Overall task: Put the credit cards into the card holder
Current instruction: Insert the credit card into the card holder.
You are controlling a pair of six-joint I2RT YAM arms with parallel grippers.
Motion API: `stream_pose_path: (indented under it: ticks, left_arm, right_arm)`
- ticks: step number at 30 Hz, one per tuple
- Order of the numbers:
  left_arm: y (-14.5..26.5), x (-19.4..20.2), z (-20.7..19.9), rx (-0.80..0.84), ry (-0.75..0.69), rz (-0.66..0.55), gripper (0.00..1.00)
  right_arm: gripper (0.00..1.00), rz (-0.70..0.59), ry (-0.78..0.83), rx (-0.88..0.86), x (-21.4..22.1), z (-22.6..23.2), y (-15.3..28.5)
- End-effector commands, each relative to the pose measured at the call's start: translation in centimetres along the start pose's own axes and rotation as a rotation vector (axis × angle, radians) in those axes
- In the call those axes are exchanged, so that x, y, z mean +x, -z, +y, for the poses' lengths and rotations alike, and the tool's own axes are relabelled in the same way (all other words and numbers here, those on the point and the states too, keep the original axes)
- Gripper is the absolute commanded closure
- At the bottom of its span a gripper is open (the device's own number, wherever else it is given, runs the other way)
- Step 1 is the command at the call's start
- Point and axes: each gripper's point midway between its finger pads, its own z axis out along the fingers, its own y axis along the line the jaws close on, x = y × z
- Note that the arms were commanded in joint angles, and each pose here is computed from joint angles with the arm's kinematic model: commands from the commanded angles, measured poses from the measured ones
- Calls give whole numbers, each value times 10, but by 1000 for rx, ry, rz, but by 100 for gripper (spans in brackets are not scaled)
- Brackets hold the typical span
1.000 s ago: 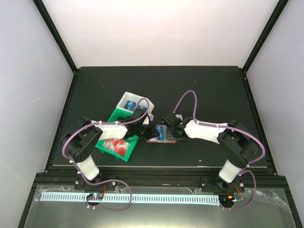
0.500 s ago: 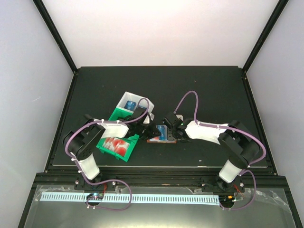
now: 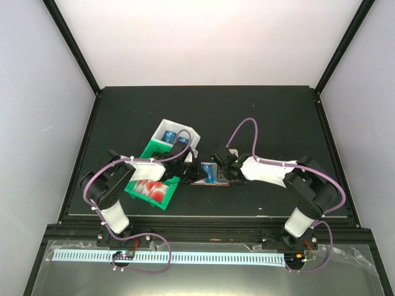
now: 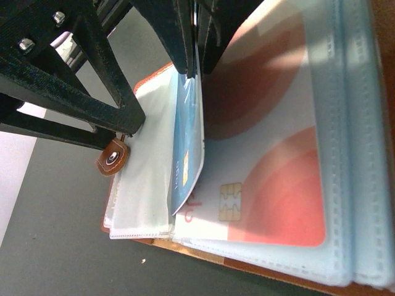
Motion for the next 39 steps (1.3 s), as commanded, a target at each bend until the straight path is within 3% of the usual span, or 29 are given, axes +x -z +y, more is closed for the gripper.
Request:
stream_pose_path:
  ticks: [1,11,20,23,25,34,39]
  left_arm:
    - [-9,6,23,-73,70,43,98]
    - [-20,2,13,-24,28,79,96]
    - [-10,-3,14,-94,-83,41,71]
    - [0,-5,16,-140,-118,11,68]
    - [6,-6,18,-171,-135,-14,70]
    - [-6,-9,19,-138,-93,-14,98]
    - [-8,-15,19,-137,-64,-53,98]
  right_arm:
    - [55,37,-3,34,14,-11,-6]
    - [55,27,-1,32,12,-11,-4]
    - [55,-8,-9,1,6,-8,3]
    - [55,-16,-13,-6,6,-8,5]
    - [55,-16,-13,-7,6,-8,5]
    - [55,-15,-14,-9,9,-10,4]
    - [55,-13,-15,-15,10,-9,4]
